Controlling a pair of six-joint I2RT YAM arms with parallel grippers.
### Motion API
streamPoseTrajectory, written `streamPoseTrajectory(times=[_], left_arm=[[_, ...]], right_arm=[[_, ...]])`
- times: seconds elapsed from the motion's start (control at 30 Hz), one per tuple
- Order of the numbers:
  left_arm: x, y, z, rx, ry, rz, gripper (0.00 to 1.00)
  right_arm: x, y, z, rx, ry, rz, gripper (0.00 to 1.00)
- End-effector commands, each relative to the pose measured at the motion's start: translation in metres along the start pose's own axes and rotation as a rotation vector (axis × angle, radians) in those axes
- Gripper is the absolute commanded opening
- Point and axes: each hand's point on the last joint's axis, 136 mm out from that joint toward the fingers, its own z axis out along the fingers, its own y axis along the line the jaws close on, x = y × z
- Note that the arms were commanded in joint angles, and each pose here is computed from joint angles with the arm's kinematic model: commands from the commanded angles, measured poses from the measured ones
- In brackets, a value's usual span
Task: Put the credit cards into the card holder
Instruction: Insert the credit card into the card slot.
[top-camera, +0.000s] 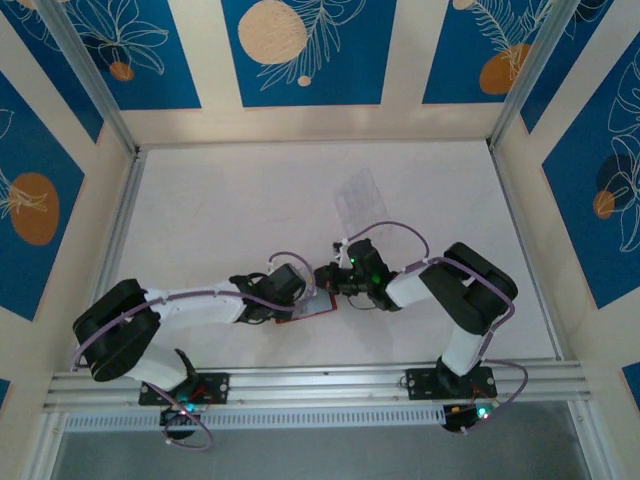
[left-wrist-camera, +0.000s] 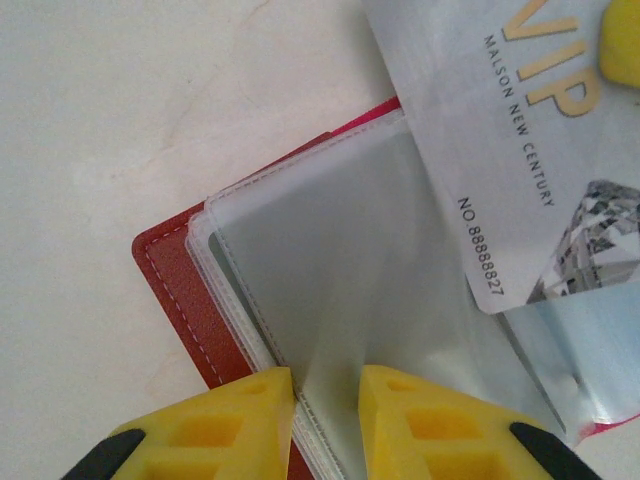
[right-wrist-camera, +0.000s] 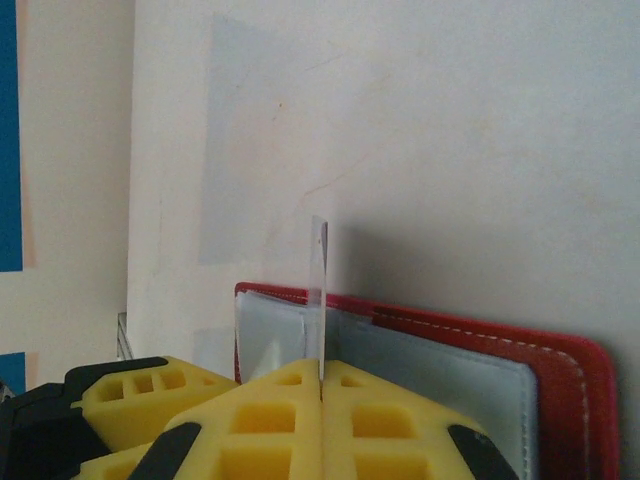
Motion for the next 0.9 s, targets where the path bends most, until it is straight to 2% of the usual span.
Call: streamPoseTrajectory(times=[0.0,0.33,0.87], left_arm=[[0.042,0.018,0.012,-0.056,0.160,0.029,0.24],[0.041,0.018,0.011,-0.060,0.163,0.031,0.24],[0.041,0.018,0.011,-0.061,0.166,0.027,0.24]], right_arm=[[-0.005,-0.002,0.003,0.019,-0.003,-0.029,0.00],[0.001,0.002,0.015,0.004,0.019,-0.039,0.00],[-0.013,-0.007,0.005,0.032,-0.016,-0.047,0.00]])
